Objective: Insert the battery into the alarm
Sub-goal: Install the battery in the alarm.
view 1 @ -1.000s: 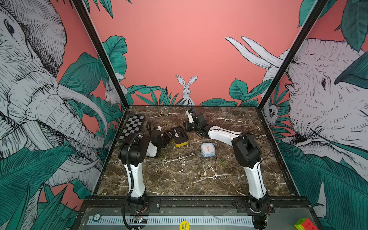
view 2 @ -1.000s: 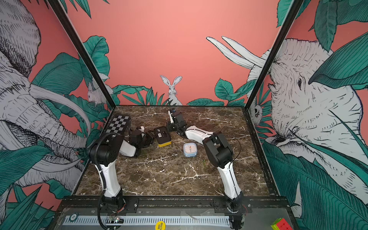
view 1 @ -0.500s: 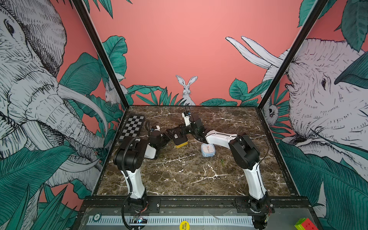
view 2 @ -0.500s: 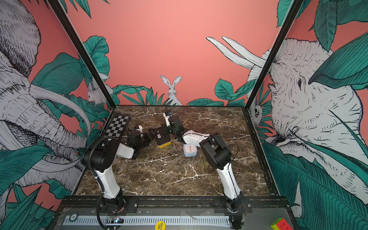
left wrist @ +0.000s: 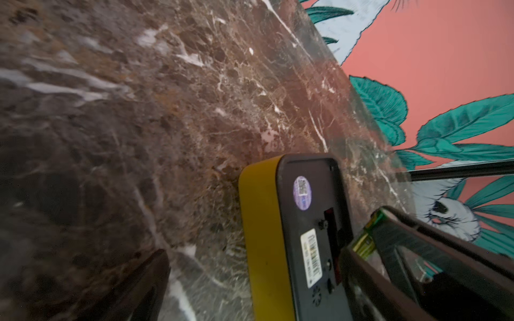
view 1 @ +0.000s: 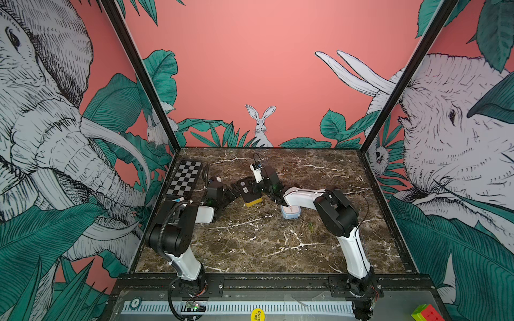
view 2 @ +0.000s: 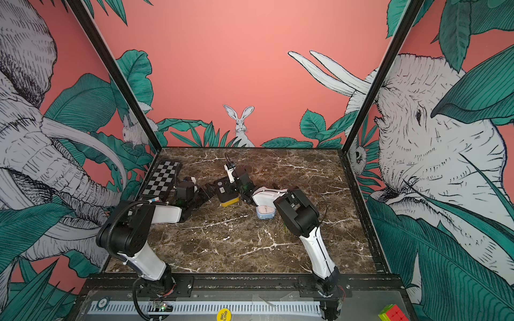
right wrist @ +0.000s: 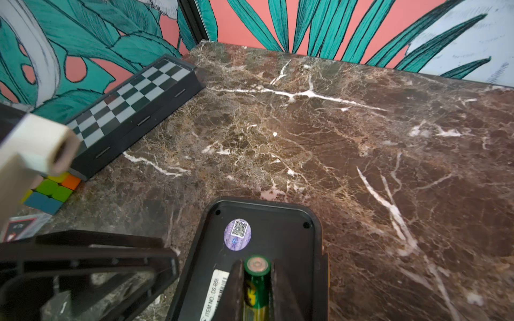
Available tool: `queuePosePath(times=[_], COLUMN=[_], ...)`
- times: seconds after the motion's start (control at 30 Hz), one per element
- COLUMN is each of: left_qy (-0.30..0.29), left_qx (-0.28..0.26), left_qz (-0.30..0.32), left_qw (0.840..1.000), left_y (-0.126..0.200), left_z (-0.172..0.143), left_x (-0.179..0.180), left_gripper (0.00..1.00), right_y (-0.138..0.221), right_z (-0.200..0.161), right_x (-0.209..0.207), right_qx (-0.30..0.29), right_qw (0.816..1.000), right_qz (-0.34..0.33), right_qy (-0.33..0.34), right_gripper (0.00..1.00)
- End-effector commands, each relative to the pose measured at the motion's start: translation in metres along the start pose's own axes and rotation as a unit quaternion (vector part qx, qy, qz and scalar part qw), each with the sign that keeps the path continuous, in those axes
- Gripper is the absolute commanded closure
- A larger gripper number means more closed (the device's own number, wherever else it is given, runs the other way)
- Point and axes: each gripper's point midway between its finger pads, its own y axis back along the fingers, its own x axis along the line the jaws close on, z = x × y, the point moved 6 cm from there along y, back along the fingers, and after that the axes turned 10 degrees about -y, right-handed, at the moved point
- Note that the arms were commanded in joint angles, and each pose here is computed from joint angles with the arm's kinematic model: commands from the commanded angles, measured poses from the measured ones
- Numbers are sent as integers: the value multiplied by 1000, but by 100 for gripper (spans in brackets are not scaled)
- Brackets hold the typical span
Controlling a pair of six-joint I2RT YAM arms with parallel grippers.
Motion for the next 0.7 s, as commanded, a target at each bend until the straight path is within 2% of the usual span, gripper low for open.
queuePosePath(times=[0.0, 0.67], left_qy=[-41, -75], left_qx=[17, 16], left_qz=[32, 44], left_qw=[998, 996], left_y=[10, 28], left_z=[1, 6], left_x=[3, -1], left_gripper=[5, 9], right_y=[-3, -5], right_z=[1, -21], right_x=[0, 0], right_qx=[-26, -16], right_qw=[1000, 999], right_qz=[-8, -27], right_qy=[11, 33], right_gripper=[95, 95])
